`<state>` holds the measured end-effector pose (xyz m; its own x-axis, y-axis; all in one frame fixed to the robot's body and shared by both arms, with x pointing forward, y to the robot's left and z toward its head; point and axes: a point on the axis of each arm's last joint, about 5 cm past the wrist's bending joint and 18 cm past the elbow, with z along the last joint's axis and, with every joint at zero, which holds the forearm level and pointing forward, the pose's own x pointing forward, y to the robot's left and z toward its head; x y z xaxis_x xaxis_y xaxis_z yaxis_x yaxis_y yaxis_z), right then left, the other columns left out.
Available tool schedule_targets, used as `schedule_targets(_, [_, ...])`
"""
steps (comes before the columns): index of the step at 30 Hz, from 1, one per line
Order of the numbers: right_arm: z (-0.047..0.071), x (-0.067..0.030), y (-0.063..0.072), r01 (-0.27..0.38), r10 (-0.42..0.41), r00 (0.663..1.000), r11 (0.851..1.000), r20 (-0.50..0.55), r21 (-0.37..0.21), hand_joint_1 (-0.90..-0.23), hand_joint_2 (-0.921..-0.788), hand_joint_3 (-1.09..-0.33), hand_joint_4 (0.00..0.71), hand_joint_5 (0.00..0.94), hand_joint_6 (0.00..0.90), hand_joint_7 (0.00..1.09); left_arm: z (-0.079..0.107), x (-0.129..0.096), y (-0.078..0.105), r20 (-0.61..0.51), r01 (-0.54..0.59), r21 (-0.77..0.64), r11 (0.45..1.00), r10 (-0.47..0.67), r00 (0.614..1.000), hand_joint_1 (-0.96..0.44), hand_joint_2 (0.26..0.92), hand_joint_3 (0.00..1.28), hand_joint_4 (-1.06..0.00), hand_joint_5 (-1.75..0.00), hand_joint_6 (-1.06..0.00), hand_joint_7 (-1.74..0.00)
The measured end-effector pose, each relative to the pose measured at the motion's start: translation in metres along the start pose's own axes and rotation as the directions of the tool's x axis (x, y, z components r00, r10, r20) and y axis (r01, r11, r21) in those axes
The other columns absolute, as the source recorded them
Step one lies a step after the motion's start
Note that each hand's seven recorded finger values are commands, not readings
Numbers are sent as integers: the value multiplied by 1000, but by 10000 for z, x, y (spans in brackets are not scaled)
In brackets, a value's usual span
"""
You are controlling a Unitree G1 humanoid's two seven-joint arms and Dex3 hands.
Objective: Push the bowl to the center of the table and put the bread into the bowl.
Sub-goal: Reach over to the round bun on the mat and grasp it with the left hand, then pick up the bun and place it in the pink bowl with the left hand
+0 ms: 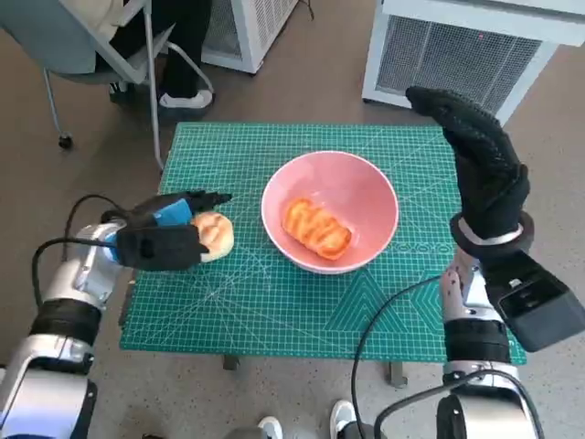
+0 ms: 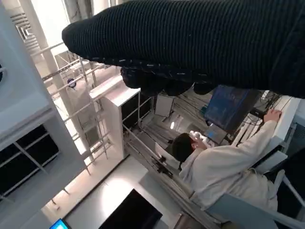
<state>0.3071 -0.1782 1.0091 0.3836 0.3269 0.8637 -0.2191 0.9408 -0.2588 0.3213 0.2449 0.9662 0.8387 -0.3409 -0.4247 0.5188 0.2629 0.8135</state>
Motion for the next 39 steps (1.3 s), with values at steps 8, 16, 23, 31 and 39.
schedule_targets(8, [9, -1, -31, -5, 5, 1000, 1000, -2, -11, -576, -921, -731, 275, 1, 233, 246, 40, 58, -1, -32, 17, -16, 1000, -17, 999, -144, 920, 15, -598, -73, -623, -89])
schedule_targets(16, [8, 1, -27, -10, 10, 1000, 1000, -2, -11, -570, -921, -733, 276, 1, 229, 254, 47, 62, 3, -38, 13, -9, 1000, -13, 999, -12, 920, 115, -680, -1065, -526, -1156])
schedule_targets(23, [8, 2, -26, -11, 11, 1000, 1000, -2, -11, -572, -921, -733, 276, 1, 226, 260, 78, 17, 77, 10, -53, 6, 999, 53, 999, 0, 921, 102, -687, -1139, -549, -1249])
schedule_targets(31, [7, -1, -29, -11, 11, 1000, 1000, -3, -12, -577, -921, -733, 276, 1, 222, 267, 230, -189, 406, 169, -299, -27, 954, 299, 939, 2, 920, 81, -714, -1114, -571, -1241])
schedule_targets(39, [2, -2, -25, -12, 12, 1000, 1000, -6, -10, -578, -921, -732, 278, 1, 219, 274, 509, -408, 725, 334, -527, -66, 847, 516, 789, 1, 920, 69, -728, -1088, -584, -1238])
